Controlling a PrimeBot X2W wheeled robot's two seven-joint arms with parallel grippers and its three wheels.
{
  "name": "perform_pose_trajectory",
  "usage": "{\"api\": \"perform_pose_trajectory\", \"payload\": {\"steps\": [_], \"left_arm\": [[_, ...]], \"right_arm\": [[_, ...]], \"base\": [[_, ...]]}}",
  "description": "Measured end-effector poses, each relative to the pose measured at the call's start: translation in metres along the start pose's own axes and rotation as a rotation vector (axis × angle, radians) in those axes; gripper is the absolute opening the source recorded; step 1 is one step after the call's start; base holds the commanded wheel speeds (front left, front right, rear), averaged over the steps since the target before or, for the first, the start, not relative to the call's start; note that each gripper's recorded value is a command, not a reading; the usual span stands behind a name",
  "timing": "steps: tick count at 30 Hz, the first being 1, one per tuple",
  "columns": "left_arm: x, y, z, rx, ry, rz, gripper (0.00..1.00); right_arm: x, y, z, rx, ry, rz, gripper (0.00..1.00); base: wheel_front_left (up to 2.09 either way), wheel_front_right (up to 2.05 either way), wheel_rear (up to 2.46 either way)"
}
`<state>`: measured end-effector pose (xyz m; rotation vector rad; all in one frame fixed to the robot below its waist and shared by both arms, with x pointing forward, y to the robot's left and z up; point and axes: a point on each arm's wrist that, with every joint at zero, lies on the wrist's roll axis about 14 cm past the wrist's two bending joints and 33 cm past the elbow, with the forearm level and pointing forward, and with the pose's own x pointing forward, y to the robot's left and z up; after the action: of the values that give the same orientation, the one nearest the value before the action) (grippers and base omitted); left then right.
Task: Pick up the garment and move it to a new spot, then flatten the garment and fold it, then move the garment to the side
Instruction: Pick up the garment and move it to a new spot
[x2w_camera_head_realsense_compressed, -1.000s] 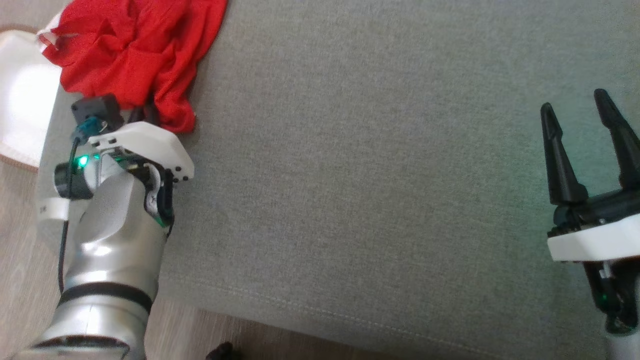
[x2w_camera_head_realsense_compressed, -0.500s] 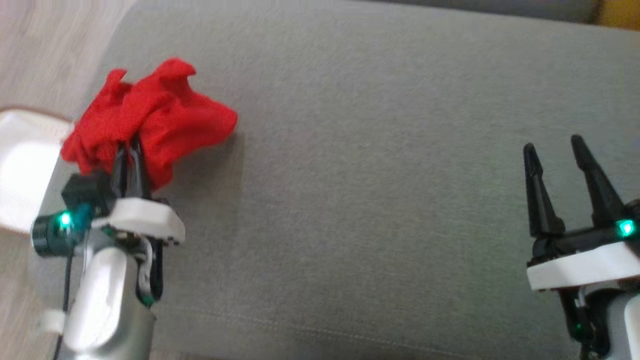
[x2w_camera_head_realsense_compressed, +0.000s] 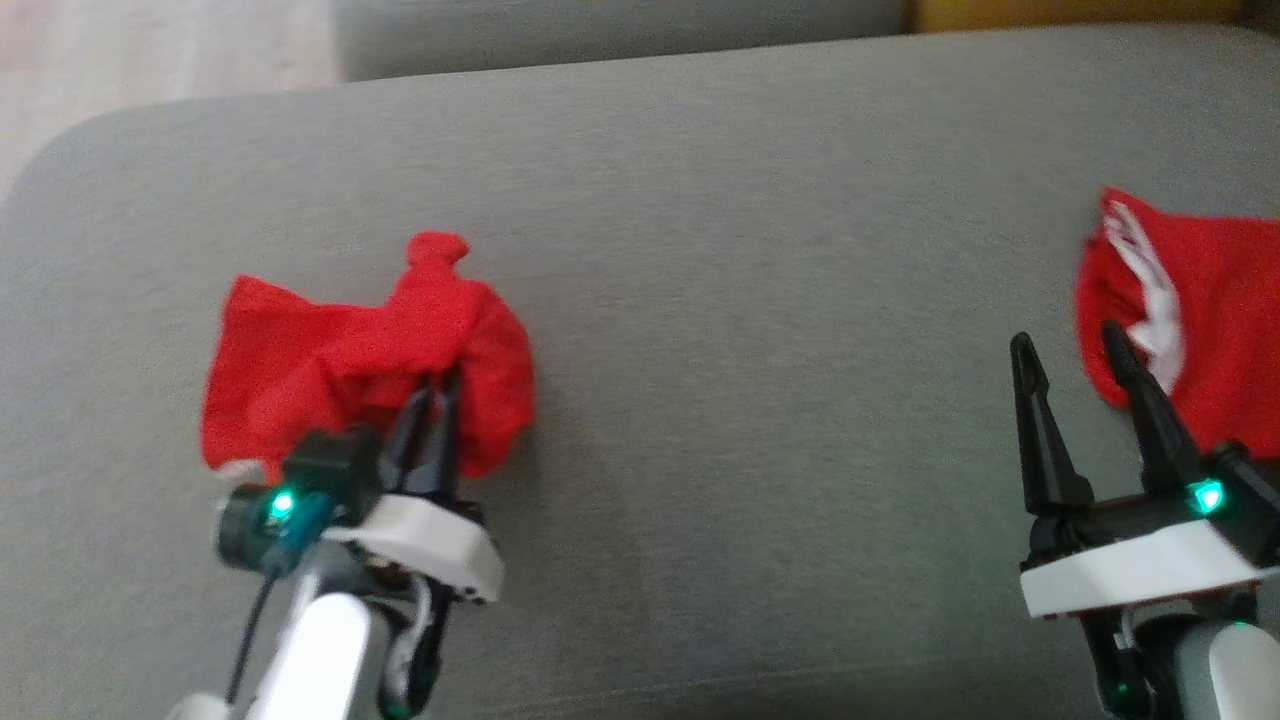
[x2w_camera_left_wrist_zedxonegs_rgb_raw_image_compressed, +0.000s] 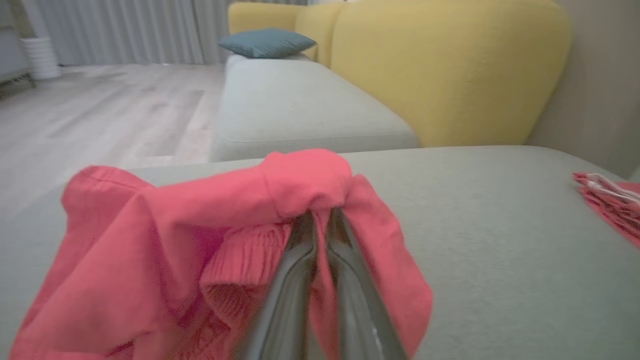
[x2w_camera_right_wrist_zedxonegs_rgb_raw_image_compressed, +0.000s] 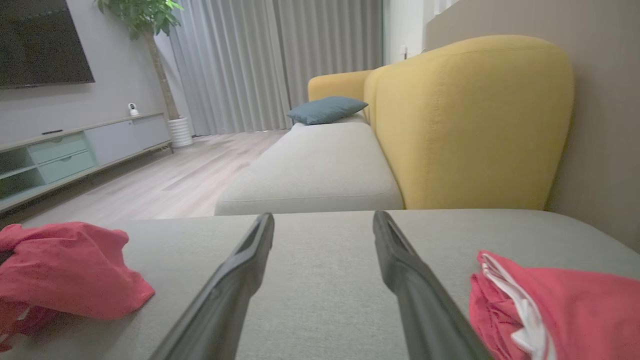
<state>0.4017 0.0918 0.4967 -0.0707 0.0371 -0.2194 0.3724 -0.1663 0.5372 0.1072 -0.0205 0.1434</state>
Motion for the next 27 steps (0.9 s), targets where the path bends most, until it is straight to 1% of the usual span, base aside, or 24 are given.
{"api": "perform_pose_trajectory", "payload": {"steps": [4,8,11,14,17,18,19,20,23,27], "left_arm": [[0.021,-0.053,-0.005,-0.033,0.021,-0.153,0.0],[0.049,-0.096,-0.002,-0.026,0.001,-0.283,0.0],[0.067,-0.126,-0.006,-0.024,0.006,-0.373,0.0],[0.074,-0.148,-0.034,-0.03,0.086,-0.454,0.0],[0.066,-0.164,-0.072,-0.043,0.205,-0.526,0.0],[0.063,-0.169,-0.08,-0.042,0.227,-0.546,0.34],[0.06,-0.172,-0.086,-0.042,0.24,-0.56,0.83],[0.058,-0.175,-0.089,-0.041,0.242,-0.573,1.0],[0.053,-0.181,-0.087,-0.017,0.213,-0.607,1.0],[0.051,-0.175,-0.064,0.004,0.114,-0.592,1.0]], "right_arm": [[-0.017,-0.023,0.001,0.003,-0.006,-0.085,1.0],[-0.033,-0.043,-0.003,0.013,-0.003,-0.166,1.0],[-0.037,-0.055,-0.004,0.027,-0.009,-0.217,1.0],[-0.037,-0.063,-0.013,0.032,0.01,-0.248,1.0],[-0.036,-0.068,-0.023,0.039,0.033,-0.267,1.0],[-0.037,-0.069,-0.027,0.041,0.044,-0.273,1.0],[-0.037,-0.07,-0.03,0.042,0.056,-0.277,1.0],[-0.037,-0.07,-0.032,0.043,0.06,-0.279,1.0],[-0.032,-0.066,-0.034,0.048,0.062,-0.261,1.0],[-0.019,-0.056,-0.031,0.053,0.043,-0.213,1.0]], "base": [[0.0,0.0,0.0],[0.0,0.0,0.0],[0.0,0.0,0.0],[0.0,0.0,0.0],[0.0,0.0,0.0],[0.0,0.0,0.0],[0.0,0.0,0.0],[0.0,0.0,0.0],[0.0,0.0,0.0],[0.0,0.0,0.0]]}}
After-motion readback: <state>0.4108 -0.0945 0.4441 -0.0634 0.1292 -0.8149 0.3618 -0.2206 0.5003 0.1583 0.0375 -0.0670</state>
